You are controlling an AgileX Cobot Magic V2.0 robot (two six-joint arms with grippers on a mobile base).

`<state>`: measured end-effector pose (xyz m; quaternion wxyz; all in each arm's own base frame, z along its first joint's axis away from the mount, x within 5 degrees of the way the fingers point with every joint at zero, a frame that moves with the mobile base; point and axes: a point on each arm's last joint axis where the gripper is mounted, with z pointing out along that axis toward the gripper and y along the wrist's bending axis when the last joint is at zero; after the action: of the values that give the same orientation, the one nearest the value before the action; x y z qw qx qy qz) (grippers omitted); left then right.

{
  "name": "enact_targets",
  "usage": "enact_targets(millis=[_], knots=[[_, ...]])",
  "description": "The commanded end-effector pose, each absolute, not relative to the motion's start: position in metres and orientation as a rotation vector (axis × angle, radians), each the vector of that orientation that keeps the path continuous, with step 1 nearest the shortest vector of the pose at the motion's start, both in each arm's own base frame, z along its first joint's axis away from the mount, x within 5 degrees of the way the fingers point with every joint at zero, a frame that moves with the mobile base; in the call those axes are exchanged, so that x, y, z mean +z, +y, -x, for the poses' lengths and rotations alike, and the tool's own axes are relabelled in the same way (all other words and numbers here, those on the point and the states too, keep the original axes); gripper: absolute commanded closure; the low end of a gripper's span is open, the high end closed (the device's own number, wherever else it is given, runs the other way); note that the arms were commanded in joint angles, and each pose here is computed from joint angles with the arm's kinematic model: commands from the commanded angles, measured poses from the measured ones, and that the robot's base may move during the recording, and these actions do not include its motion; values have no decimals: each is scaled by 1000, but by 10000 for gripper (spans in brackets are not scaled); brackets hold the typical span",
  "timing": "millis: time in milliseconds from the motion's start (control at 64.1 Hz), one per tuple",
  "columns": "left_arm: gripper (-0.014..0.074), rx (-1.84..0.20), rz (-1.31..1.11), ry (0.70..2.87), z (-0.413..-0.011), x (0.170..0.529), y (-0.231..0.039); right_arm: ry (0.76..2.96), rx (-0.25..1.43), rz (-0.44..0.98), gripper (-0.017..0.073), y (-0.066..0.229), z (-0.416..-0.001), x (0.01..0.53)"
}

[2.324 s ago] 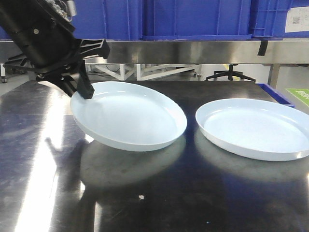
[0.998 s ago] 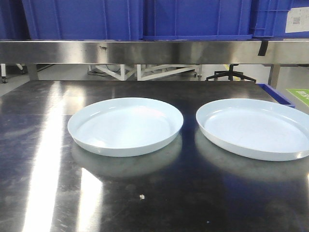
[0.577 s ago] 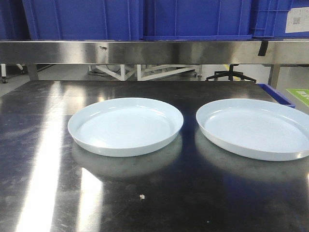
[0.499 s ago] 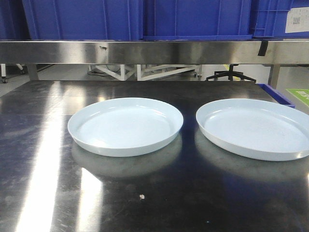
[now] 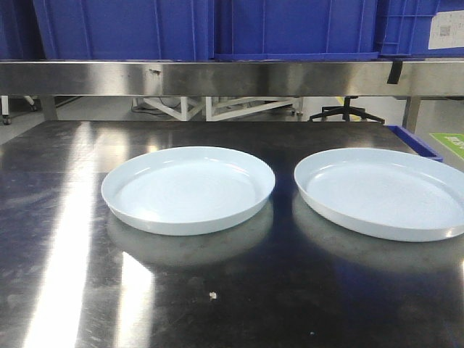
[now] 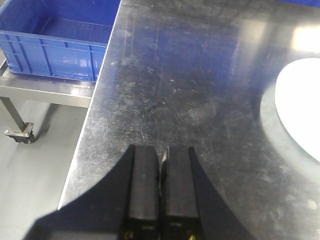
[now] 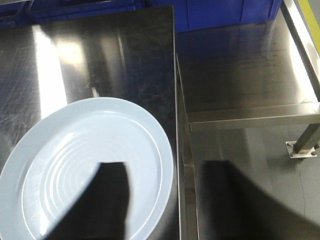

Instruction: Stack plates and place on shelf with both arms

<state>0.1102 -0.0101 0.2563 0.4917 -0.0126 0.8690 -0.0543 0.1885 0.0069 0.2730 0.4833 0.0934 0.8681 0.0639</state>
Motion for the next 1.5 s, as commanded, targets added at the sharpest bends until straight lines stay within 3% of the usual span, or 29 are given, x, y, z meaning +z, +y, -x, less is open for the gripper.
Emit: enact_targets(millis=[0,16,218,374,421,1029,1482], knots=[[508,-145,41,2010,-115,271,-10,2039,167,-213,520,8,-192,289],[508,-145,41,2010,-115,271,-10,2049,165,-215,564,8,-192,288],[508,-146,41,1989,-115,273,-10,2070,161,-218,346,7,-191,286],[508,-146,41,1989,-115,273,-10,2055,164,-216,90,7,-192,288],[508,-146,41,1989,-115,273,-10,2055,164,-216,56,7,-192,288],[508,-146,41,1989,-115,273,-10,2063,163,-216,69,8,-194,286],[508,-146,41,1989,-115,273,-10,2241,128,-225,69,10,-264,263]])
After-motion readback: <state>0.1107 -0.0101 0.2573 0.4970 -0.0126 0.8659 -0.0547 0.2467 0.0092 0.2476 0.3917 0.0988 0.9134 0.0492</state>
